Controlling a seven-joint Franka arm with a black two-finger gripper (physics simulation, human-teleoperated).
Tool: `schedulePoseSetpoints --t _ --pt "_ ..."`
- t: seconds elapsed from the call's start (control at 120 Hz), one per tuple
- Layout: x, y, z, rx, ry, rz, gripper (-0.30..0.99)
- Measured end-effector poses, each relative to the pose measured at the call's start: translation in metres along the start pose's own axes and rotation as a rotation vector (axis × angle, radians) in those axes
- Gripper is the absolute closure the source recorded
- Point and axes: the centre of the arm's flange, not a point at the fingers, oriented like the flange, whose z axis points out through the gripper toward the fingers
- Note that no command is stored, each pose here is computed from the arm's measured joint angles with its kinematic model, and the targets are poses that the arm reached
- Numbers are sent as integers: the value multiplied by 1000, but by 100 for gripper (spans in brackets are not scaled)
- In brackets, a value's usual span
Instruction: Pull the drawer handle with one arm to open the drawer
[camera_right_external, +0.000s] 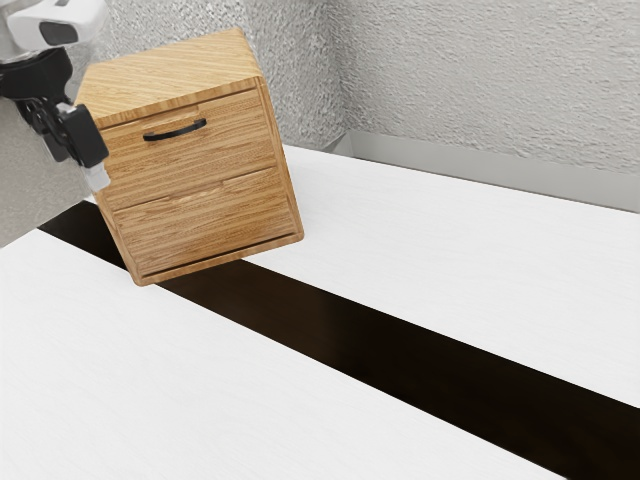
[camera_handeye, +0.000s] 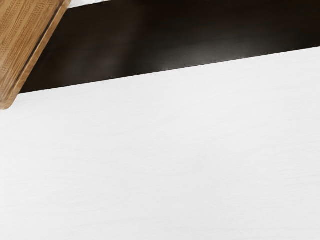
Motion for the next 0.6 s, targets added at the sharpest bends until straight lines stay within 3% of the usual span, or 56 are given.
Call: schedulePoseSetpoints --t 0.208,0.308,0.6 --pt "2 -14 -23 33 143 73 0" --pt "3 5 -48 37 224 151 0" --pt "35 -8 -3 140 223 286 0"
